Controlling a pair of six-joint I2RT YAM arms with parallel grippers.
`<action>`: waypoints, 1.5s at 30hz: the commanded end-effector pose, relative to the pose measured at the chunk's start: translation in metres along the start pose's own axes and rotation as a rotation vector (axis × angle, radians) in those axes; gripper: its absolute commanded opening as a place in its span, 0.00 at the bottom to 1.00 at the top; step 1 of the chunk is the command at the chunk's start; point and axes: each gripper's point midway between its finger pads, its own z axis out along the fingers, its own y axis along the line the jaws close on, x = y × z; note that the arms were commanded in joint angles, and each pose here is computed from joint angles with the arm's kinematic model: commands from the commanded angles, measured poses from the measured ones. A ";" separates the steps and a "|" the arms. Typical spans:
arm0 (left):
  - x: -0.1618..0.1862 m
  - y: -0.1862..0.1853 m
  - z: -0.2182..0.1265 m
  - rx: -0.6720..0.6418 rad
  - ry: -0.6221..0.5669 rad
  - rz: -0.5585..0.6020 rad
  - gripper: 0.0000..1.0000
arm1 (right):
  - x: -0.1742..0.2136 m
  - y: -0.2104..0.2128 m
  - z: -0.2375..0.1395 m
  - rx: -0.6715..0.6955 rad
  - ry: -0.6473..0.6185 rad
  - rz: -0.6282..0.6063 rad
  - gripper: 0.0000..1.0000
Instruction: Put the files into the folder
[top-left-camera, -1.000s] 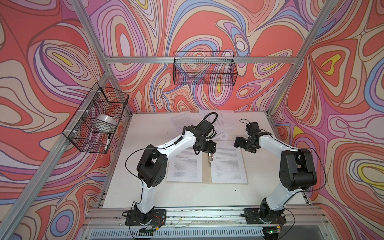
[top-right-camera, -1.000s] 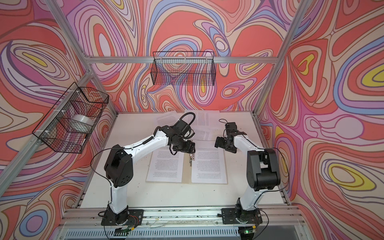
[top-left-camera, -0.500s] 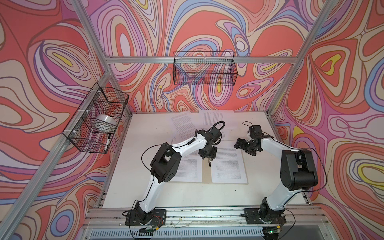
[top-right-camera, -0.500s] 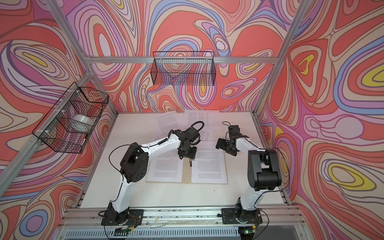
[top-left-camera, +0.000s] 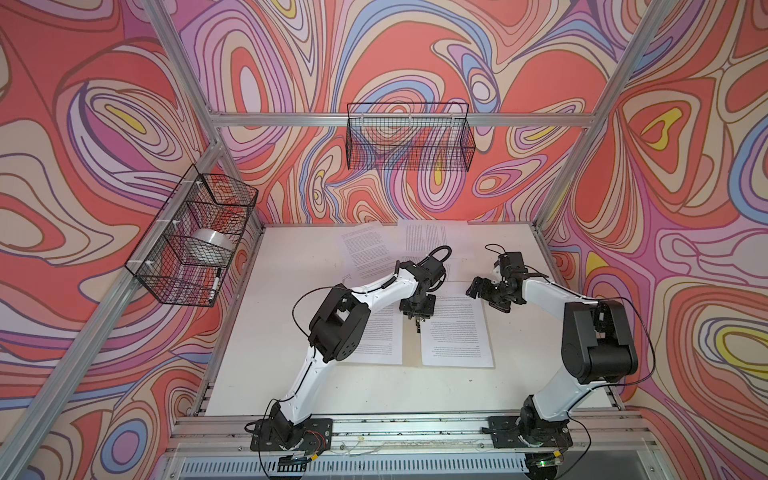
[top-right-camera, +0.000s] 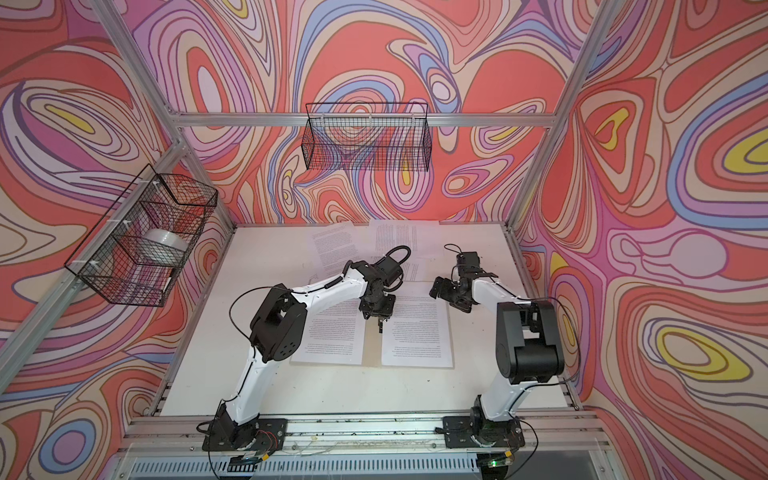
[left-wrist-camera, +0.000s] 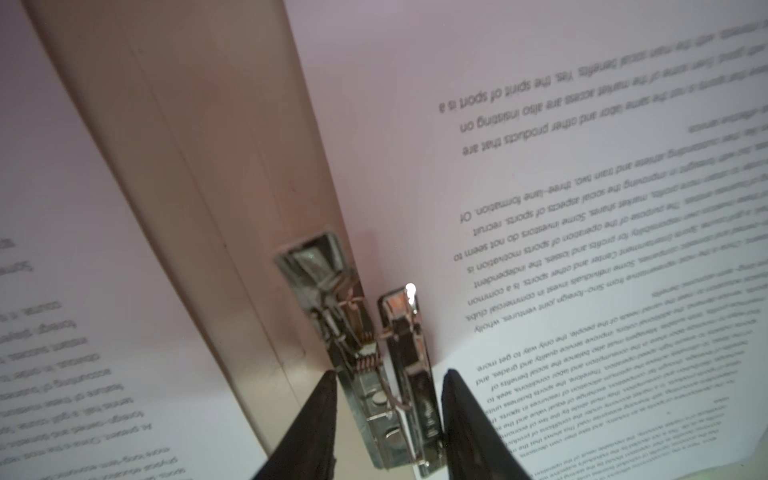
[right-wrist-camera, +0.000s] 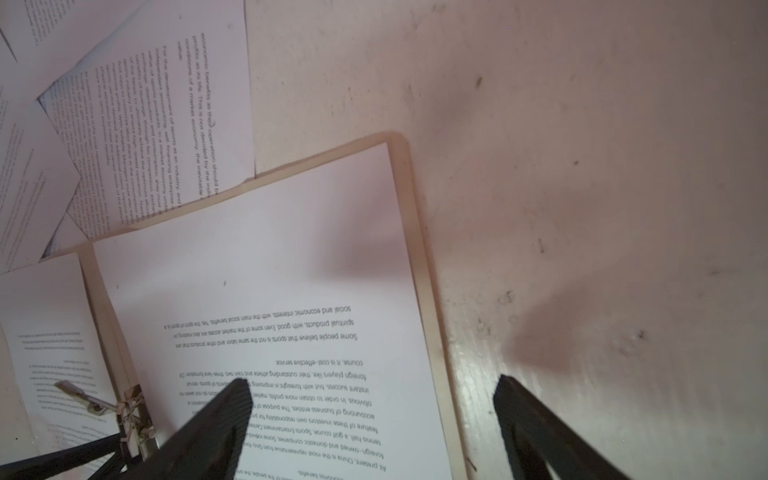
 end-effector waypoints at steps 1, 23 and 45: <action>0.005 0.005 0.008 -0.035 0.028 -0.026 0.38 | 0.003 0.003 0.002 -0.034 0.005 0.016 0.96; 0.038 0.033 -0.037 -0.032 -0.056 -0.127 0.31 | 0.025 0.030 0.005 -0.202 0.067 0.010 0.92; 0.027 0.035 -0.098 0.105 -0.184 -0.208 0.77 | -0.006 0.066 -0.002 -0.146 -0.013 -0.112 0.92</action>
